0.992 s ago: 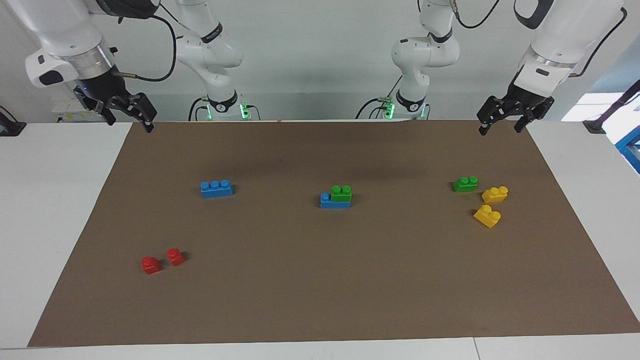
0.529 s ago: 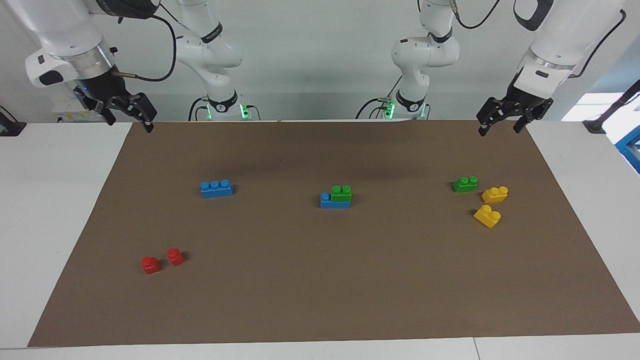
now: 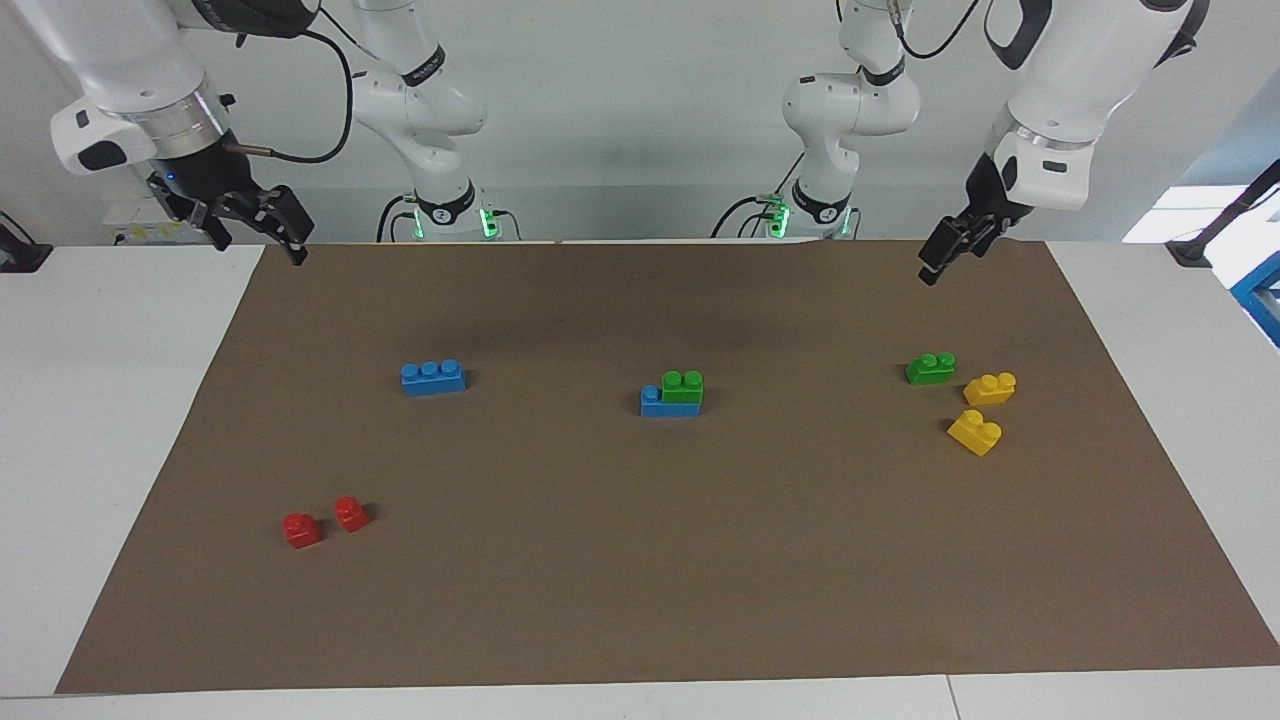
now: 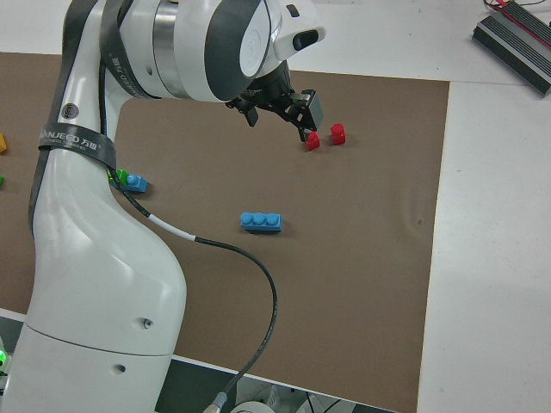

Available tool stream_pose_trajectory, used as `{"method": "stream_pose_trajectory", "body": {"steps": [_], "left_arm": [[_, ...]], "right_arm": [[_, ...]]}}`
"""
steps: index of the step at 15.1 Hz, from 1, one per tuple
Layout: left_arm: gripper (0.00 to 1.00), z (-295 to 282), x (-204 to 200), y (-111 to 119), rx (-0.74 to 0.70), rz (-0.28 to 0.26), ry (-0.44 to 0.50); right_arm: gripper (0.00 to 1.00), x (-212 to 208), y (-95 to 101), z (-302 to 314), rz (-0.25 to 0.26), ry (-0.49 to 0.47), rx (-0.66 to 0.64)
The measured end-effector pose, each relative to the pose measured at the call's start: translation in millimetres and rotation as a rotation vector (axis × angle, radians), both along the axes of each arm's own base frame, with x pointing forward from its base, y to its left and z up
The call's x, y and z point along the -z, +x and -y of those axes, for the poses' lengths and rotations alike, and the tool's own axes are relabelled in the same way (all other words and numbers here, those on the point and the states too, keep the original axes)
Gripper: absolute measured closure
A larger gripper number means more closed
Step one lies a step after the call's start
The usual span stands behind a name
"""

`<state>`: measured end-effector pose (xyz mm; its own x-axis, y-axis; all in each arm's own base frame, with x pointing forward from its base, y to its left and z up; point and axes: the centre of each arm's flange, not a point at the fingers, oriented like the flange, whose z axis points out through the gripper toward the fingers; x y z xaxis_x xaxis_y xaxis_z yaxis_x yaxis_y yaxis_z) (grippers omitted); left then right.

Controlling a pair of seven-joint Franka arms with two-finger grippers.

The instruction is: Remove green block with left arm and hold with right

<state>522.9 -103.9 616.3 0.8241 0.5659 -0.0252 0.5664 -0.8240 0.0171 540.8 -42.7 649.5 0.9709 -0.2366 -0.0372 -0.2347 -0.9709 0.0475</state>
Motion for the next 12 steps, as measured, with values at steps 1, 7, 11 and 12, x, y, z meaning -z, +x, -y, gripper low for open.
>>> {"method": "stream_pose_trajectory", "body": {"steps": [1,7,11,12], "left_arm": [[0.00,15,2,-3,-0.073,0.002,0.000],[0.00,100,20,-33,-0.544,0.057,-0.047],[0.00,151,33,-57,-0.736,0.054,-0.076],[0.00,164,40,-63,-0.772,0.053,-0.083]], "right_arm": [[0.00,0,0.0,0,0.000,0.000,0.000],[0.00,0,0.0,0,0.000,0.000,0.000],[0.00,0,0.0,0,0.000,0.000,0.000],[0.00,0,0.0,0,0.000,0.000,0.000]]}}
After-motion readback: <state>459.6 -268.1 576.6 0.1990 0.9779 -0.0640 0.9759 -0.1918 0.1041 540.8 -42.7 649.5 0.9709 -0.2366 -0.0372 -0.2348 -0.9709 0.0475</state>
